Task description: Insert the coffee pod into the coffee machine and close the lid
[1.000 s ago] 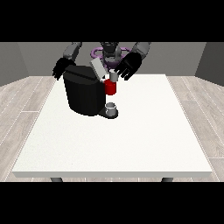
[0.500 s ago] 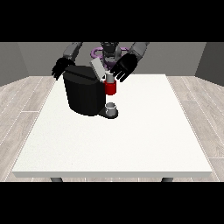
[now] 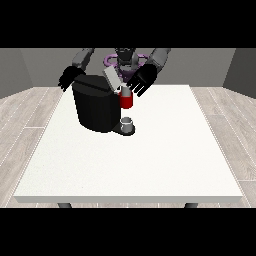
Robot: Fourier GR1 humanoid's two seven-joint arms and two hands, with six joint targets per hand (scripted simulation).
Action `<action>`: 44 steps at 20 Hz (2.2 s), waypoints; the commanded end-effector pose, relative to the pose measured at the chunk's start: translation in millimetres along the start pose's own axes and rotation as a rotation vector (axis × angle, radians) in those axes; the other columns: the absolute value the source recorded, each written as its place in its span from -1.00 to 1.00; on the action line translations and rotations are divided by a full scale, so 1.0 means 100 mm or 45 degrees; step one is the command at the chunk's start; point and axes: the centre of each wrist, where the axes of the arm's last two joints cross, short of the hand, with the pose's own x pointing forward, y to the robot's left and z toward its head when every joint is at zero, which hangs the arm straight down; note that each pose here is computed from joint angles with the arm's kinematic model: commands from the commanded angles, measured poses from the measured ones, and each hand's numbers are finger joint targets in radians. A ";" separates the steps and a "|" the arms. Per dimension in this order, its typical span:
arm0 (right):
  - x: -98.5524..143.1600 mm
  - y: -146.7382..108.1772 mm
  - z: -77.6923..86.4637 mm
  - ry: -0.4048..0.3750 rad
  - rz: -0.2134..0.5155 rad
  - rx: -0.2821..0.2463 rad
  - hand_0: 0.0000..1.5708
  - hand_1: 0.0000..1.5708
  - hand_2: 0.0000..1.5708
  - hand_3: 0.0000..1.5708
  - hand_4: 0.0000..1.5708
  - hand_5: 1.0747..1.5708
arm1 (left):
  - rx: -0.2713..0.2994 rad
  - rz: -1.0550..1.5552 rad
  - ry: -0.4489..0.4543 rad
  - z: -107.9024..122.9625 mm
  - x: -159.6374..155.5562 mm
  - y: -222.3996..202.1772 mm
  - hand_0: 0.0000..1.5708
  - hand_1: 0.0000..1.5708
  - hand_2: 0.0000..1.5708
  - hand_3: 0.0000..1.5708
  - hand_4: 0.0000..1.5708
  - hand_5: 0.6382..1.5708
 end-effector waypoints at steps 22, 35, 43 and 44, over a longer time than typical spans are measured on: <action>-0.04 -0.12 -0.02 0.057 0.019 -0.066 -1.00 -1.00 -1.00 -1.00 -0.52 1.00 | -0.078 -0.035 0.029 -0.01 -0.01 -0.14 0.36 0.36 0.42 0.20 -0.52 1.00; -0.04 -0.10 -0.06 -0.023 -0.012 -0.046 -1.00 -1.00 -1.00 -1.00 -0.40 1.00 | -0.161 -0.211 -0.043 0.01 -0.02 0.07 -1.00 -1.00 -1.00 -1.00 -1.00 1.00; -0.20 -0.21 0.01 0.088 -0.003 -0.082 -1.00 -1.00 -1.00 -1.00 -0.55 1.00 | -0.203 -0.158 -0.026 -0.02 0.07 0.03 -1.00 -1.00 -1.00 -1.00 -1.00 1.00; -0.15 -0.35 -0.12 0.022 0.023 -0.115 -1.00 -1.00 -1.00 -1.00 -0.54 1.00 | -0.164 -0.216 -0.065 -0.04 0.15 -0.05 -1.00 -1.00 -1.00 -1.00 -1.00 1.00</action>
